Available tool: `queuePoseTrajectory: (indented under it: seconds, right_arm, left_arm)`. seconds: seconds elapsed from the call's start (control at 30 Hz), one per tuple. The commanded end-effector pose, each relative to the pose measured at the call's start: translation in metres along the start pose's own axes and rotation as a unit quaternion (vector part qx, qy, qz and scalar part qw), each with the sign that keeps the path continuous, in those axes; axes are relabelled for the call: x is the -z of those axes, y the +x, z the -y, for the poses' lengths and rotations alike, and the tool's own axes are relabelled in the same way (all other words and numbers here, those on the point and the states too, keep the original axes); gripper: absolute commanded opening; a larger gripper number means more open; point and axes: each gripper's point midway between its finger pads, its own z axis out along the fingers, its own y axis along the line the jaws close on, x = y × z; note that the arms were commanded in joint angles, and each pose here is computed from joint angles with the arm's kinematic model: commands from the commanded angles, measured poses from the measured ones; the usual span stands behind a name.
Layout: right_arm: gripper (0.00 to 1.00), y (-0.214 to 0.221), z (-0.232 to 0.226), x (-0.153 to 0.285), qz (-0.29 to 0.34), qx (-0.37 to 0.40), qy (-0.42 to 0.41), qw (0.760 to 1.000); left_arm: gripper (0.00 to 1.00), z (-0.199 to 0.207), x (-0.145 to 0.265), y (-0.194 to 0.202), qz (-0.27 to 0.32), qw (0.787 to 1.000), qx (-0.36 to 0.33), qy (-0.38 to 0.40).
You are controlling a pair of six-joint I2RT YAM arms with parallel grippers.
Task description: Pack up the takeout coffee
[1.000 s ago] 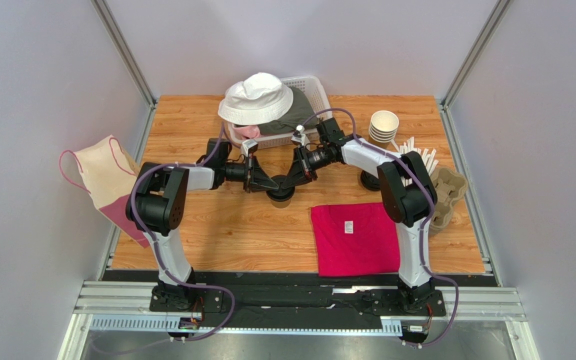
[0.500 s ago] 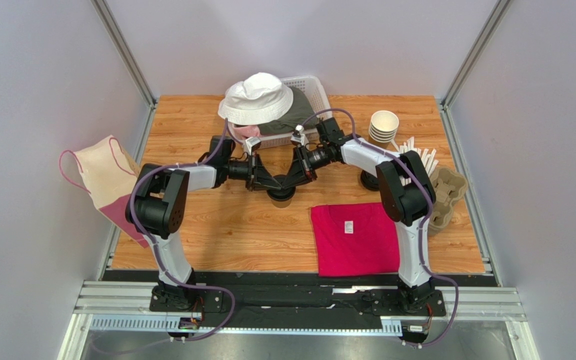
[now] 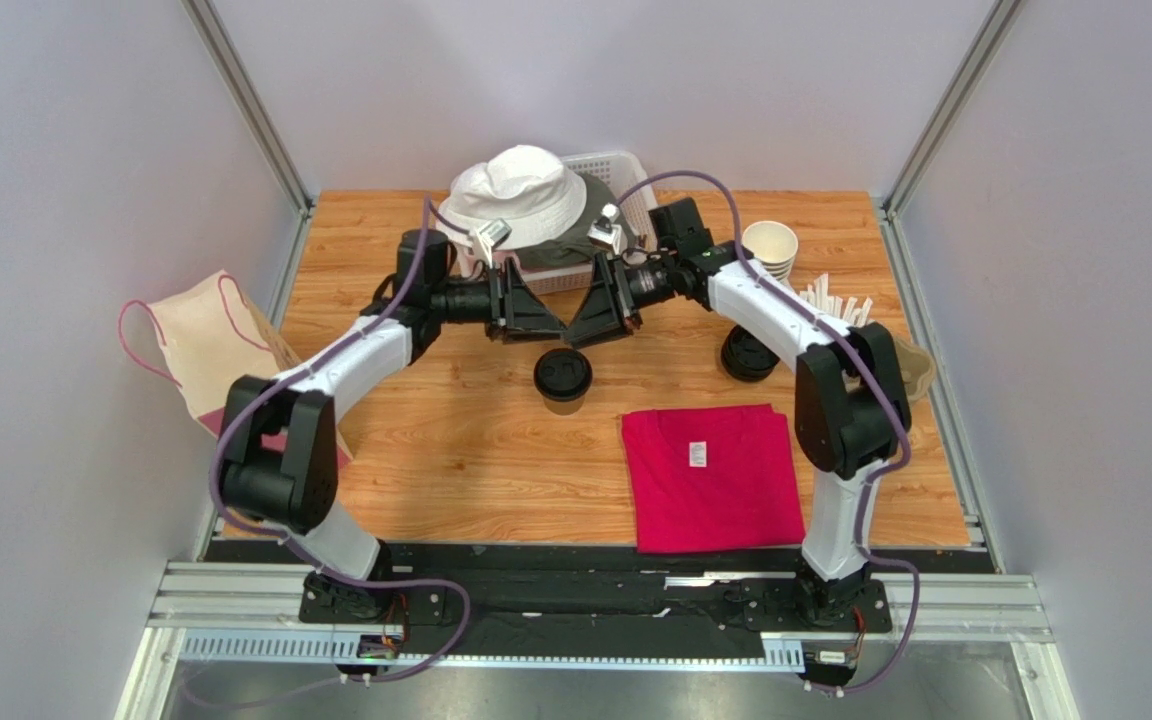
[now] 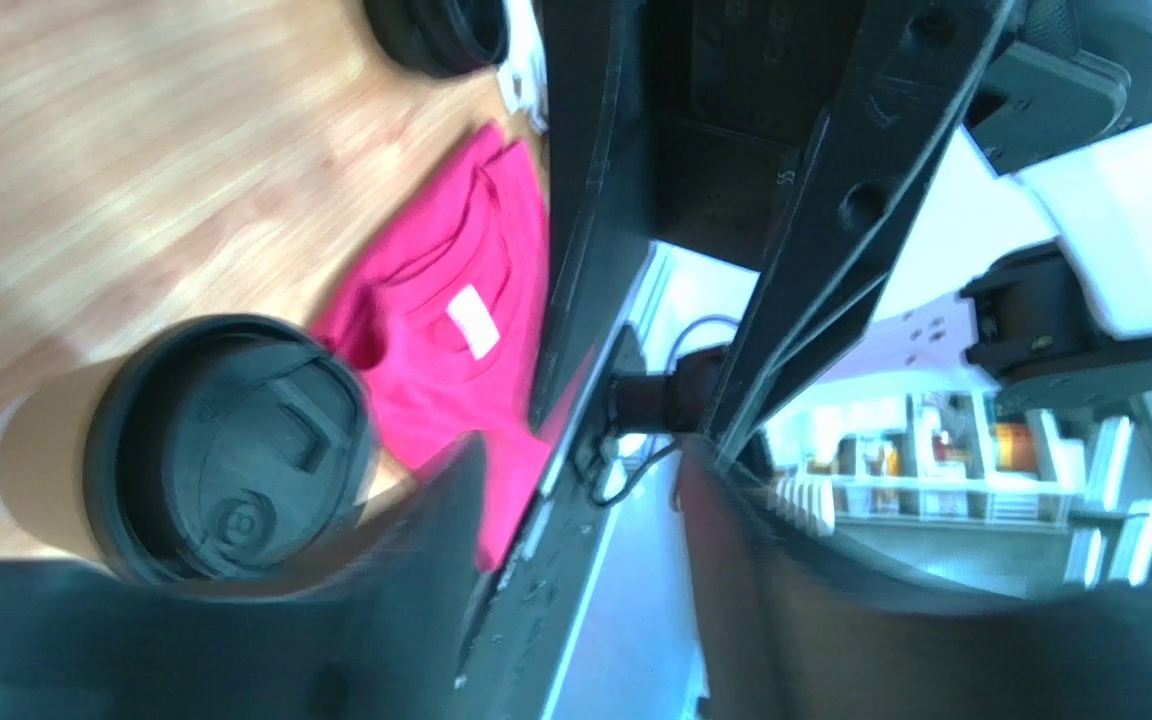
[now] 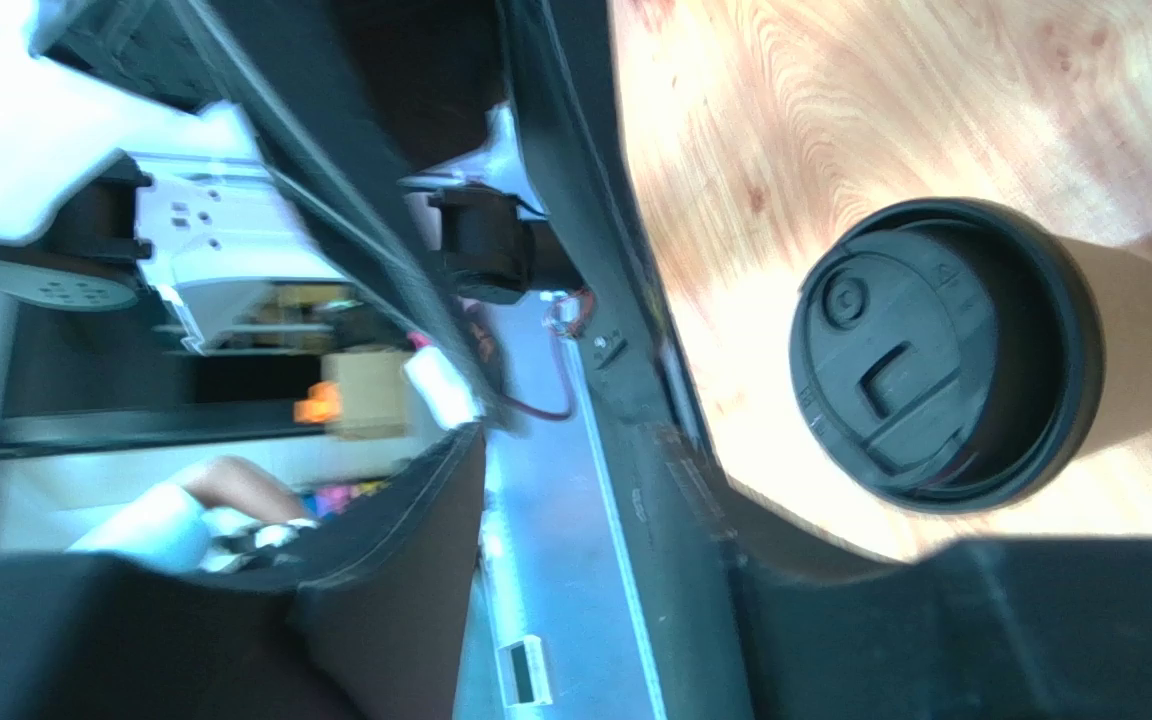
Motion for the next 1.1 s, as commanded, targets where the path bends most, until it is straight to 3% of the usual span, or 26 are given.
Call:
queuePoseTrajectory:
  seconds: [0.0,0.13,0.23,0.43,1.07]
  right_arm:
    - [0.55,0.010,-0.007,0.025,0.012,0.105,0.078,0.991]
    - [0.67,0.023,0.042,0.051,0.023,0.131,0.244,0.961]
    - [0.68,0.033,0.072,0.063,0.010,0.151,0.338,0.929]
    - [0.68,0.044,0.083,0.044,-0.005,0.185,0.371,0.910]
    - [0.66,0.033,0.104,-0.047,-0.008,0.260,0.369,0.893]
  left_arm:
    - [0.69,0.027,0.026,-0.009,0.031,0.995,-0.086,-0.041]
    - [0.84,0.047,0.050,-0.020,0.071,0.980,-0.161,-0.093]
    - [0.86,0.049,0.070,-0.031,0.110,0.965,-0.192,-0.142]
    - [0.88,0.038,0.101,-0.049,0.160,0.949,-0.190,-0.196]
    - [0.88,0.019,0.127,-0.064,0.201,0.948,-0.137,-0.204]
